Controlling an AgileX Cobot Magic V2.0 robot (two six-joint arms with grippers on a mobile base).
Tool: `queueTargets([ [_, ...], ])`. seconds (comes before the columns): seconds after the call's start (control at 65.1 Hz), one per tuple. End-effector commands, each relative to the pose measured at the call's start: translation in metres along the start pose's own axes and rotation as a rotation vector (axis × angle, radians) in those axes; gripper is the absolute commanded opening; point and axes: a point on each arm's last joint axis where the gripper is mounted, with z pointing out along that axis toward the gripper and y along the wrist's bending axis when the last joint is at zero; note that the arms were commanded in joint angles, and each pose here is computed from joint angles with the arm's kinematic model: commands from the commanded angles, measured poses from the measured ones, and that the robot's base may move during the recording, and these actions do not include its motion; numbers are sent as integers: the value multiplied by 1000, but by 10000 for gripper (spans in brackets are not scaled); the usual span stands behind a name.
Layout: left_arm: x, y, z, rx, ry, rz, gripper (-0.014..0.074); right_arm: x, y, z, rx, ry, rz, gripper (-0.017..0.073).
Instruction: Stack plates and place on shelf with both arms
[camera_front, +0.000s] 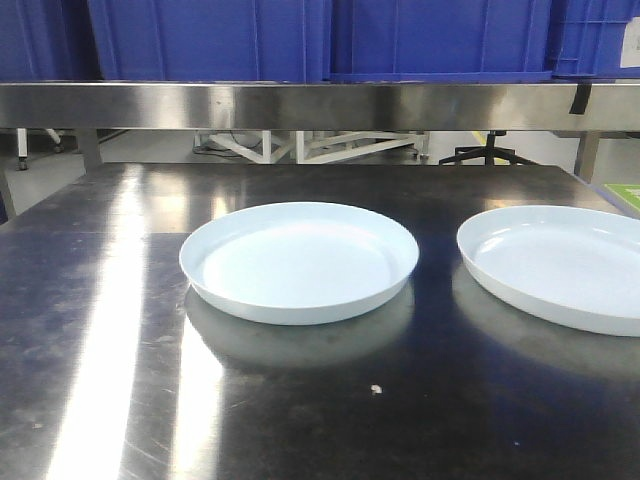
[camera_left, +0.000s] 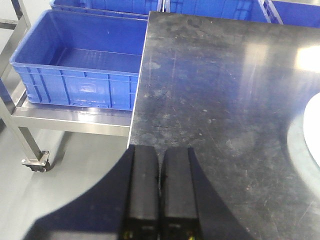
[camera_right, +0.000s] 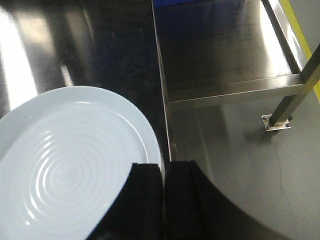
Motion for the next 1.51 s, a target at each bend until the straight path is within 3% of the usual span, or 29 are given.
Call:
queueTargets([
  [0.0,-17,-2,-3,14,-117,-4,82,-17,3,-5,-23,-111,-13,367],
  [0.061,-17,-2,-3,14,-117,-4,82,-18,4,-5,-24,-115,-13,477],
  [0.108,-17,-2,-3,14,-117,-4,82,-18,4,-5,-24,-116,-13,503],
  [0.829,-17,-2,-3,14,-116,-4,82,-4,2,35,3,30,-15,496],
  [1.49,-17,-2,-3,14,-116,-4,82,-21,6,93,10,84,-15,496],
])
